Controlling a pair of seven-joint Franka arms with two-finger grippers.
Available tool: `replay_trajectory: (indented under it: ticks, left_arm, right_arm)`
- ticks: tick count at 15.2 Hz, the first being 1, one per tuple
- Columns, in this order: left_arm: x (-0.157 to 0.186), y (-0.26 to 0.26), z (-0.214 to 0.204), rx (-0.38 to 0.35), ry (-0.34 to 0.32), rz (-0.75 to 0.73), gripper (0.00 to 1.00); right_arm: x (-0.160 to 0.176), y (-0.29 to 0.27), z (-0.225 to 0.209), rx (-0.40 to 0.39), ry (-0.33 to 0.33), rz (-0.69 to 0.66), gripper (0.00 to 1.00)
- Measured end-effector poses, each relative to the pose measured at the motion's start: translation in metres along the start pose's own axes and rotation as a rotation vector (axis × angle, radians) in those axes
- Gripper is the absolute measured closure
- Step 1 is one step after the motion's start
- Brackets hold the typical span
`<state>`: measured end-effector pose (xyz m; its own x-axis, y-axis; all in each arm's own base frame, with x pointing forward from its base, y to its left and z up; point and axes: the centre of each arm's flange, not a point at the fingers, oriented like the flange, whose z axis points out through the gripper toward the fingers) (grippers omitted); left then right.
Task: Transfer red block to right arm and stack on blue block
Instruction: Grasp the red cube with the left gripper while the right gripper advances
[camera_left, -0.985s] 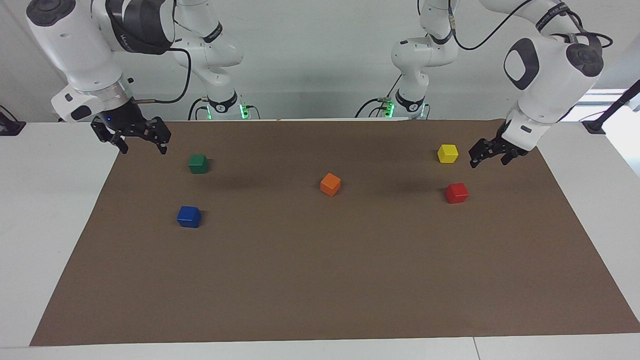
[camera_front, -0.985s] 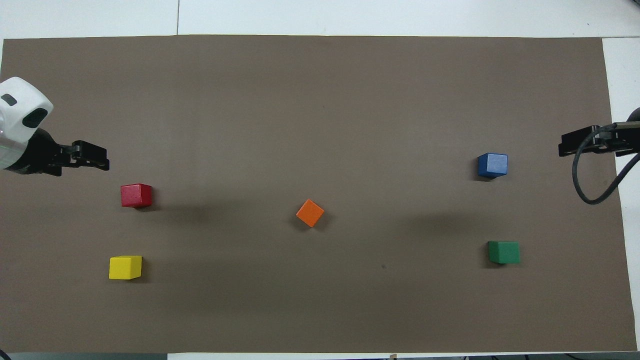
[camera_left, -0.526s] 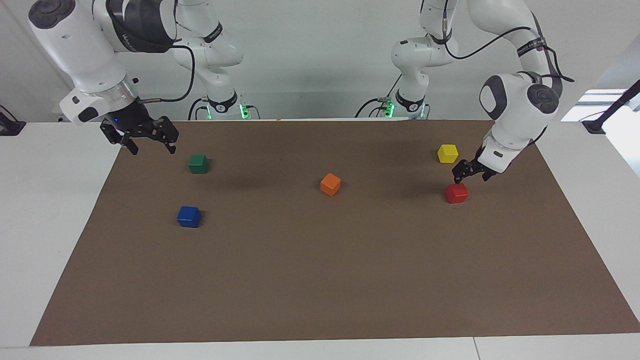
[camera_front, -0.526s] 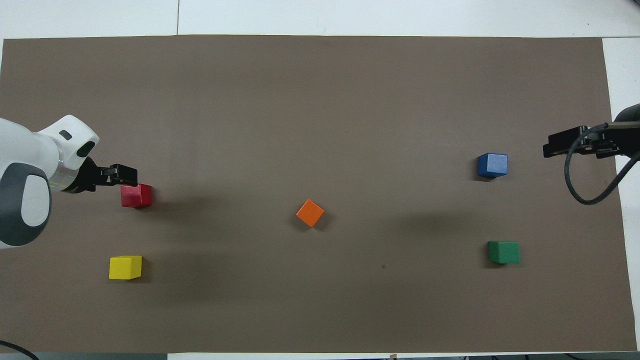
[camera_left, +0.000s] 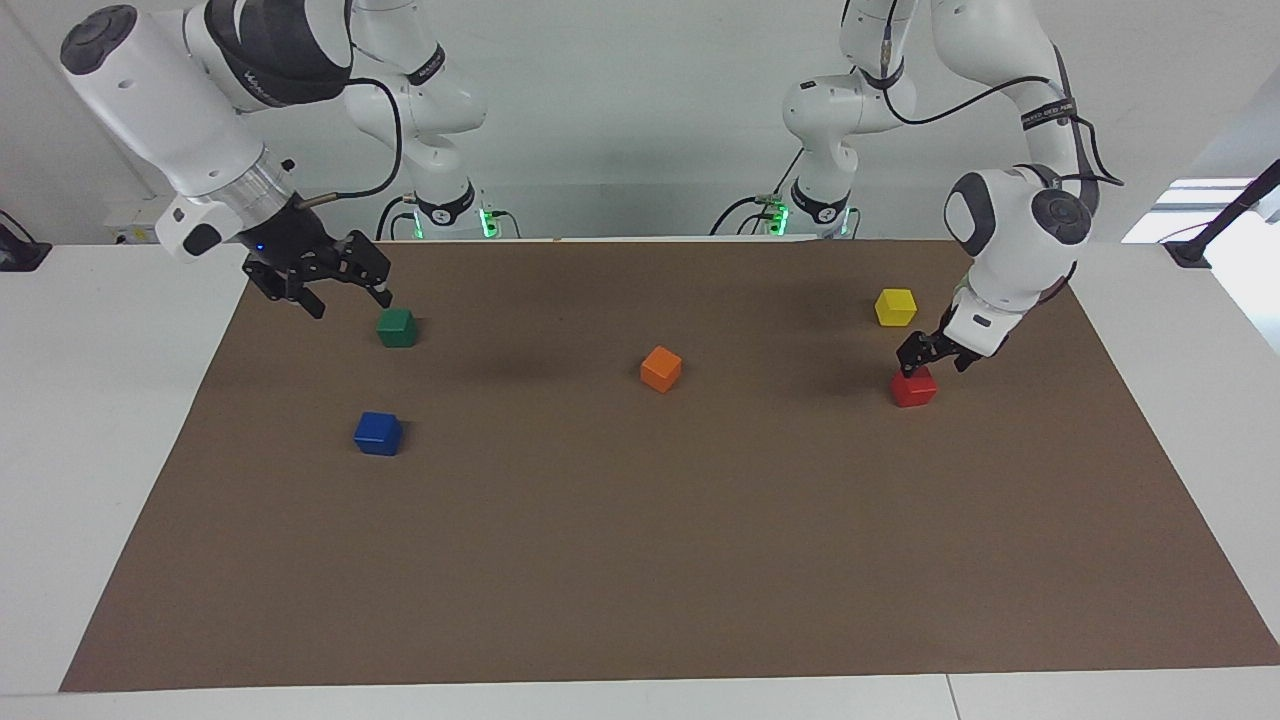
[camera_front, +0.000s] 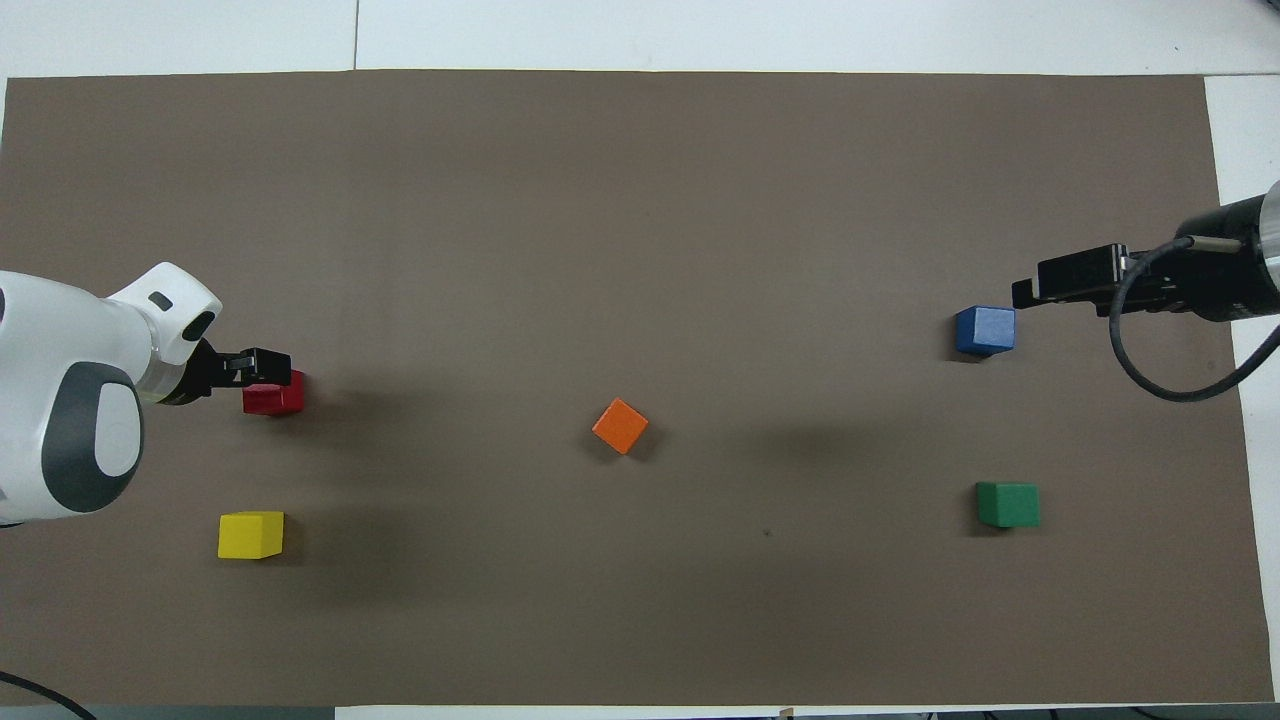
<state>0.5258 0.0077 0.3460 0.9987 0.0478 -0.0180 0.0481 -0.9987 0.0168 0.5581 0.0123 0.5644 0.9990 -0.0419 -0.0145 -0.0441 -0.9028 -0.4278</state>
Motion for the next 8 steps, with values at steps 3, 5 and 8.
replay_trajectory:
  ticks: [3, 5, 8]
  left_arm:
    - [-0.006, 0.000, 0.011, 0.000, 0.000, 0.000, 0.00]
    - [-0.008, -0.001, 0.015, 0.001, -0.001, -0.001, 0.00]
    - [-0.009, -0.001, 0.024, 0.000, -0.003, -0.001, 0.00]
  right_arm:
    - [-0.001, 0.001, 0.027, 0.256, -0.022, 0.026, 0.00]
    - [-0.001, 0.002, 0.044, 0.420, -0.020, 0.034, 0.00]
    - [-0.002, 0.005, 0.069, 0.592, -0.020, 0.059, 0.00]
